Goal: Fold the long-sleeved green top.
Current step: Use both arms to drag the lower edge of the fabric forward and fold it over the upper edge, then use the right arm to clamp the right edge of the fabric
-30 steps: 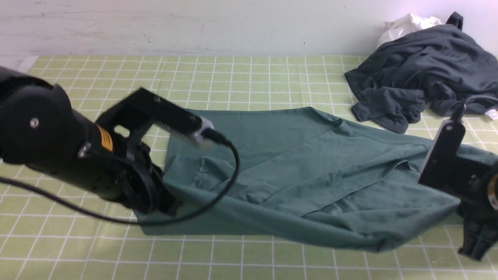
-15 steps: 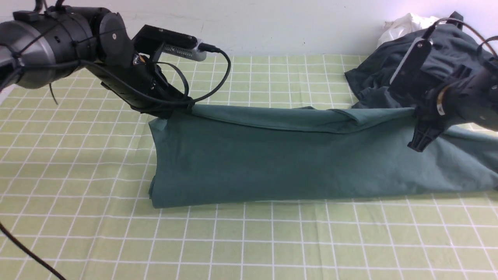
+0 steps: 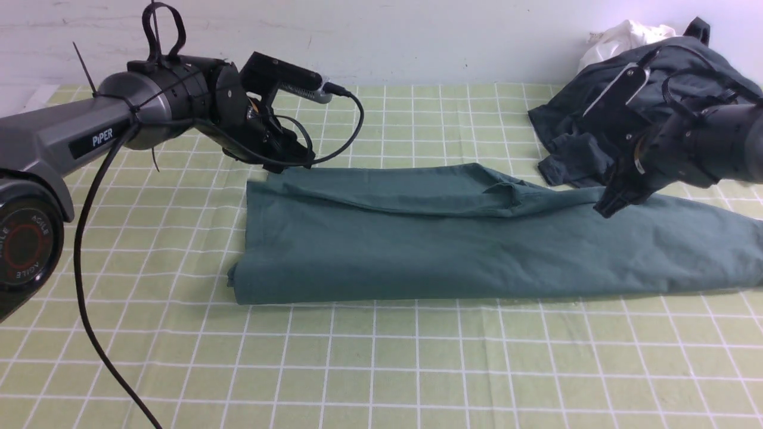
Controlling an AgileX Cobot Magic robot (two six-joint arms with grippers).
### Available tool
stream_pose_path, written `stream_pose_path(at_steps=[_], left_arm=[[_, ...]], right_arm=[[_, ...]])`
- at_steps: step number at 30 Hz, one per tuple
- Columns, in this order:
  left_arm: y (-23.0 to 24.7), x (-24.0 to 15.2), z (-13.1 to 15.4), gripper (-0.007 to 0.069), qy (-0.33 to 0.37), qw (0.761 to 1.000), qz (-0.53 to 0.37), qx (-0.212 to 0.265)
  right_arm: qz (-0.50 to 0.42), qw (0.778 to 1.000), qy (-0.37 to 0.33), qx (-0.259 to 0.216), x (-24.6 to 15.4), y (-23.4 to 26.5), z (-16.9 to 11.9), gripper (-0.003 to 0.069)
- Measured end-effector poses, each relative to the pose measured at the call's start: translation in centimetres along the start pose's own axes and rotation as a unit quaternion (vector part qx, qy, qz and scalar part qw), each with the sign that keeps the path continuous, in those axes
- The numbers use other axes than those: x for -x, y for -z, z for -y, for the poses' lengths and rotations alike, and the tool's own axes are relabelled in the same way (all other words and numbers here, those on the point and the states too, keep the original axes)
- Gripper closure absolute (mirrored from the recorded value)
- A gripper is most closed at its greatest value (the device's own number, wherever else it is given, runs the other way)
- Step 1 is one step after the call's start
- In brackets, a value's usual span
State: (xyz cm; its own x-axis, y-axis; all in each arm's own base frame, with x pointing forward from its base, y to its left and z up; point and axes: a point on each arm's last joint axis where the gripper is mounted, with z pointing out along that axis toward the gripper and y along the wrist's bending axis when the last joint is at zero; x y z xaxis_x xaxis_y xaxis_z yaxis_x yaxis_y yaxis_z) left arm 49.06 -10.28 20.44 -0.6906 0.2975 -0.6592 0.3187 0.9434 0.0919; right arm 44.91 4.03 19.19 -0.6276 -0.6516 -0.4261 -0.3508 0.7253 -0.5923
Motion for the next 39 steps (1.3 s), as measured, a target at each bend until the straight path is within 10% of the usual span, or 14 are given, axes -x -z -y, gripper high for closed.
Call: stream_pose_path(at_steps=[5, 8, 14, 22, 30, 39], left_arm=[[3.5, 2.2, -0.4, 0.0246, 0.003, 1.0, 0.026, 0.005], [9.8, 4.2, -0.6, 0.0342, 0.007, 0.998, 0.063, 0.005], [18.9, 2.6, 0.4, 0.0589, -0.014, 0.996, 0.082, -0.011], [25.8, -3.7, 1.6, 0.0629, -0.026, 0.996, 0.086, -0.017], [30.1, -11.0, 2.6, 0.0629, -0.039, 0.997, 0.07, -0.01], [29.3, -18.2, 3.4, 0.0629, -0.052, 0.997, -0.045, -0.021]], right_arm=[[-0.022, 0.996, -0.089, -0.006, 1.8, 2.6, 0.6, 0.0423], [-0.005, 0.993, -0.083, 0.086, 3.7, 4.7, -1.9, 0.0599], [0.001, 0.967, -0.031, 0.253, 3.8, 2.5, -7.5, 0.0673], [0.088, 0.97, -0.029, 0.227, 4.4, -1.6, -9.5, 0.0675], [0.201, 0.951, -0.213, 0.102, 5.7, -4.0, -3.5, 0.0664], [0.049, 0.952, -0.253, 0.164, 1.3, 3.3, 7.0, 0.0574]])
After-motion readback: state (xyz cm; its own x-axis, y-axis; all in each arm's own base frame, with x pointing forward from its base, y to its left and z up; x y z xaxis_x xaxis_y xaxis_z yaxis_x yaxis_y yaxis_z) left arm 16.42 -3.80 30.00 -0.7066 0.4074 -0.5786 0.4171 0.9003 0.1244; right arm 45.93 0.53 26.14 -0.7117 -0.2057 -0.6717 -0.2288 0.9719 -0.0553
